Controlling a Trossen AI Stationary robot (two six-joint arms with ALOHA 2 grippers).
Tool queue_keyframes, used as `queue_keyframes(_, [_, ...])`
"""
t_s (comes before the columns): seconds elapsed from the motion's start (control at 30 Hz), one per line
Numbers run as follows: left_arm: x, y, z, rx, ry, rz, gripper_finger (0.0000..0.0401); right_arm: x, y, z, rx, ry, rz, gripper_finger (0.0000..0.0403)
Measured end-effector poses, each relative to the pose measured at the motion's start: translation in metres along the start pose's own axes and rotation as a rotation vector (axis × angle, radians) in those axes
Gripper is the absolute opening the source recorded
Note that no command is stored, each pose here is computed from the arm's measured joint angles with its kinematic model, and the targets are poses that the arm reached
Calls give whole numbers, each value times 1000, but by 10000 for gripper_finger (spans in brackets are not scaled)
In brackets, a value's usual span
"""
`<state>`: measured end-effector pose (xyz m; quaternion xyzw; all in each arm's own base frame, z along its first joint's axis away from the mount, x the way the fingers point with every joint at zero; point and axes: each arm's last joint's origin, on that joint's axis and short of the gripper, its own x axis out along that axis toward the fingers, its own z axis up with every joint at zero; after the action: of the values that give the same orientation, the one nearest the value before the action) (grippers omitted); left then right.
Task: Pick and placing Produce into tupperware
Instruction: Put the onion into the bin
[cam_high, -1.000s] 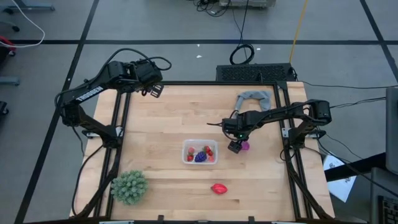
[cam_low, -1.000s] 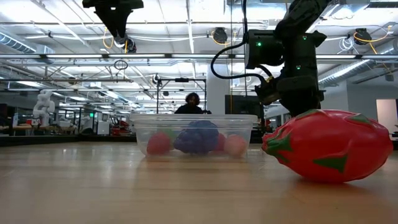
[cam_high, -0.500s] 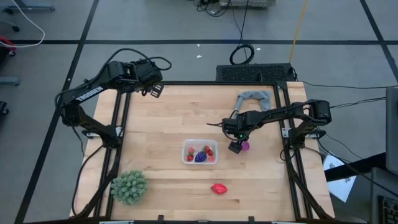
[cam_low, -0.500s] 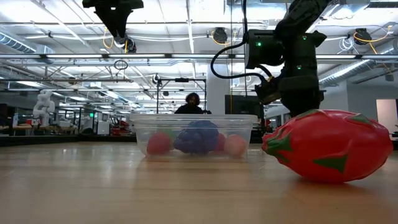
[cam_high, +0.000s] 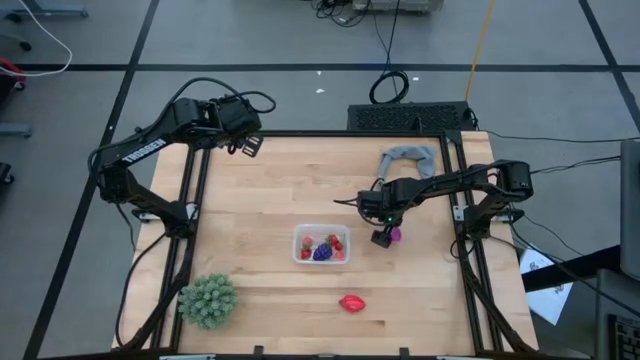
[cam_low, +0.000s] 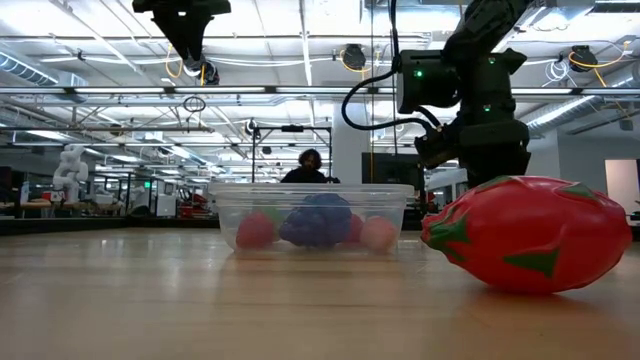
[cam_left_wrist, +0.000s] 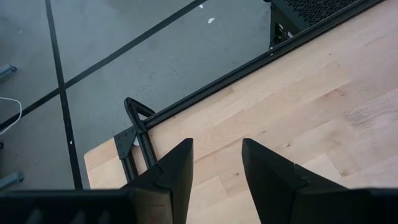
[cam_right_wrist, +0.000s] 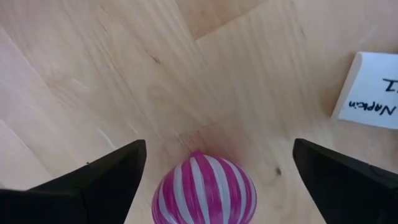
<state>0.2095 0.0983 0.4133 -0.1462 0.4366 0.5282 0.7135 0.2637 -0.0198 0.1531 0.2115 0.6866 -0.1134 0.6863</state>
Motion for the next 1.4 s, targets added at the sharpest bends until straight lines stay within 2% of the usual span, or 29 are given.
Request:
queue_keyframes(0.87, [0,0,0,-1,0,0,143,2,10,-10,-84,57,-22,394])
queue_keyframes(1.4, [0,0,0,-1,0,0,143,1,8,-15,-33,107,-48,393])
